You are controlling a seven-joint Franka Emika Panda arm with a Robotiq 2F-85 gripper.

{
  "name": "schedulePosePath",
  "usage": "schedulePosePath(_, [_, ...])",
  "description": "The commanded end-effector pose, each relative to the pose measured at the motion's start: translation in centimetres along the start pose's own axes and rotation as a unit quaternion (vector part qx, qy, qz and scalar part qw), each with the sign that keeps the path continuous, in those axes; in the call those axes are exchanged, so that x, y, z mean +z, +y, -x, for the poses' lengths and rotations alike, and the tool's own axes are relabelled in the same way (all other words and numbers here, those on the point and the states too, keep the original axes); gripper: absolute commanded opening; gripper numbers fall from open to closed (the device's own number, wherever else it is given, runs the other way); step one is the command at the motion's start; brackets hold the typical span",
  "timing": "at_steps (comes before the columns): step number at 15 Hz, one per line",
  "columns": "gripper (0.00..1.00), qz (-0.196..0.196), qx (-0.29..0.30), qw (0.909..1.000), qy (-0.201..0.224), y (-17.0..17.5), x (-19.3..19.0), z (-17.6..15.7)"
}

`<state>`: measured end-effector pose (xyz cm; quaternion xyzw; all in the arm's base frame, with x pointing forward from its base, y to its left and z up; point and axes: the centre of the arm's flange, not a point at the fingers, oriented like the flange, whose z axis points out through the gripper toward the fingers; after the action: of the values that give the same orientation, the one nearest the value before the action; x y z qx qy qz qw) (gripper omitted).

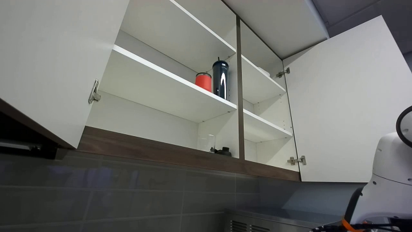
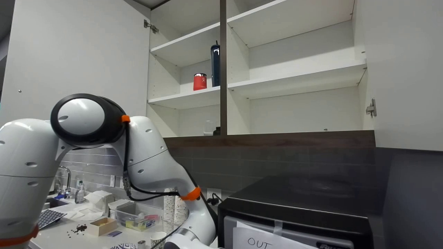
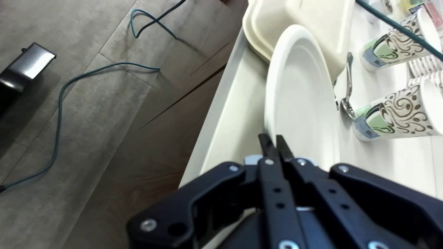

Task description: Put the white plate into the cupboard

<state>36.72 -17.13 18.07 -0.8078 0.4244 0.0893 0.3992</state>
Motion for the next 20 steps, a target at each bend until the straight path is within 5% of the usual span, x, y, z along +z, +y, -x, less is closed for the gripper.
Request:
schedulePosePath(1, [0.01,-0.05,0.008,0.9987,0.005,-2.1,-0.6,0.9])
schedulePosePath(8, [0.01,-0.098,-0.043,0.9943,0.001,-4.7,-1.7,4.2])
schedulePosePath(20, [0.01,-0.151,-0.182,0.9717,0.001,-12.7,-5.8,13.2])
